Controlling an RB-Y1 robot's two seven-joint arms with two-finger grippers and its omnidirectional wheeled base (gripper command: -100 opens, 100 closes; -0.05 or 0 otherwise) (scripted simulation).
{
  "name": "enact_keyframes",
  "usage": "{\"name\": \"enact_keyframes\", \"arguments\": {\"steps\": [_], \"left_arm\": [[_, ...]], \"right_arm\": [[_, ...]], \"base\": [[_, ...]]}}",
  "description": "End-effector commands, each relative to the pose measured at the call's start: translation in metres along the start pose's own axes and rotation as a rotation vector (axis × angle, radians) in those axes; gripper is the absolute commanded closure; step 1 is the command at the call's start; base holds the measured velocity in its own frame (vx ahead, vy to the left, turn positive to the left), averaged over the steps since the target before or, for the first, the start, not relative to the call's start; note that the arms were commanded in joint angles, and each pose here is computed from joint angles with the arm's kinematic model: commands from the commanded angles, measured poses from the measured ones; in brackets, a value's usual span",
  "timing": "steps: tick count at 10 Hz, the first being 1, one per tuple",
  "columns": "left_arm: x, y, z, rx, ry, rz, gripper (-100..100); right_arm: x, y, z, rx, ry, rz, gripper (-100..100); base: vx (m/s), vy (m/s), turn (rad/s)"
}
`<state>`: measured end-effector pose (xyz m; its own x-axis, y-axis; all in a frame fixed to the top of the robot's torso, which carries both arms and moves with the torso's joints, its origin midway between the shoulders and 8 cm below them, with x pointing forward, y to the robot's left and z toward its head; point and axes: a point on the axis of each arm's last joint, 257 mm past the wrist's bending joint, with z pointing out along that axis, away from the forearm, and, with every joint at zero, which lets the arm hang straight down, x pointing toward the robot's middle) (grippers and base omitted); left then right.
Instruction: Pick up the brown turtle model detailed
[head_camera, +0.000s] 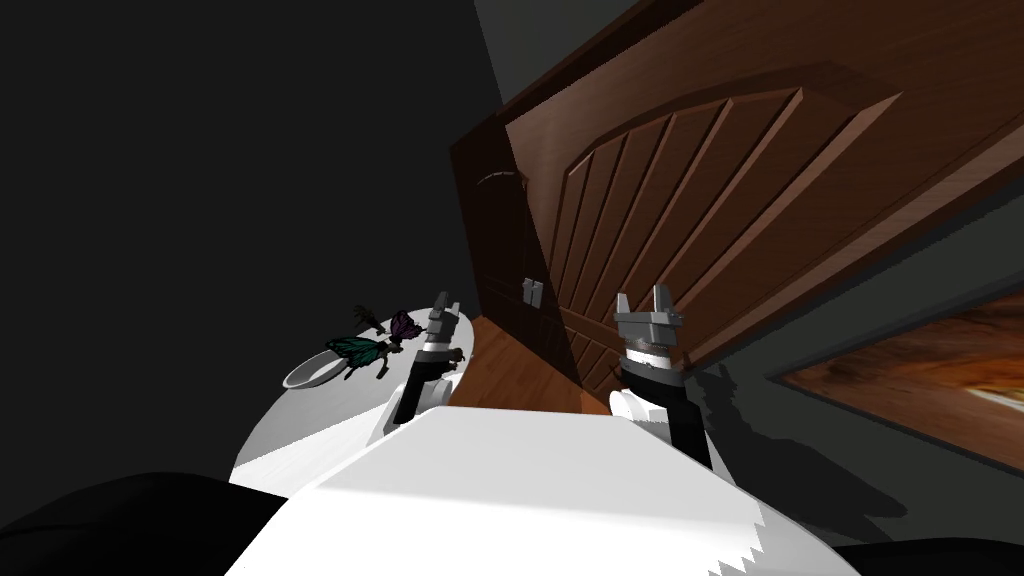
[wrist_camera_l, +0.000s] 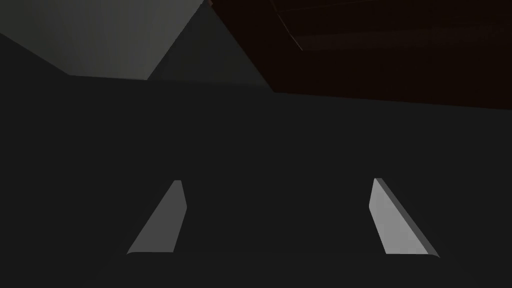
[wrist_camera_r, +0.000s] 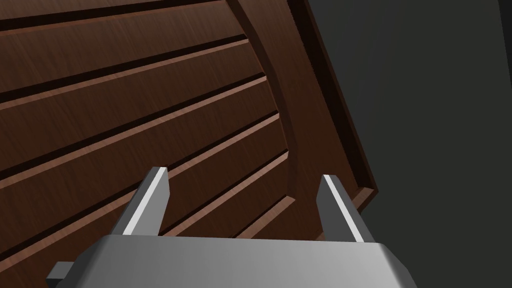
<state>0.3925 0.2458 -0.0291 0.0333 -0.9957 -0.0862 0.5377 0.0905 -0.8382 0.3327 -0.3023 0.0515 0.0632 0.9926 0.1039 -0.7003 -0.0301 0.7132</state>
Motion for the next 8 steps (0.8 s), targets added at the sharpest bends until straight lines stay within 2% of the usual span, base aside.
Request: {"name": "enact_keyframes", "arguments": {"steps": [1, 4, 5, 8], "left_arm": [[0.000, 0.019, -0.001, -0.031, 0.010, -0.018, -100], [0.001, 0.041, -0.005, -0.072, 0.015, -0.031, -100], [0.001, 0.058, -0.007, -0.100, 0.019, -0.045, -100], [0.002, 0.085, -0.011, -0.146, 0.024, -0.075, -100]], "right_arm": [[0.000, 0.000, 0.000, 0.000, 0.000, 0.000, 0], [0.000, 0.000, 0.000, 0.000, 0.000, 0.000, 0], [0.000, 0.000, 0.000, 0.000, 0.000, 0.000, 0], [0.000, 0.000, 0.000, 0.000, 0.000, 0.000, 0]], "base": [[-0.004, 0.017, -0.065], [-0.003, 0.013, -0.027], [-0.001, 0.013, -0.045], [-0.004, 0.016, -0.046]]}}
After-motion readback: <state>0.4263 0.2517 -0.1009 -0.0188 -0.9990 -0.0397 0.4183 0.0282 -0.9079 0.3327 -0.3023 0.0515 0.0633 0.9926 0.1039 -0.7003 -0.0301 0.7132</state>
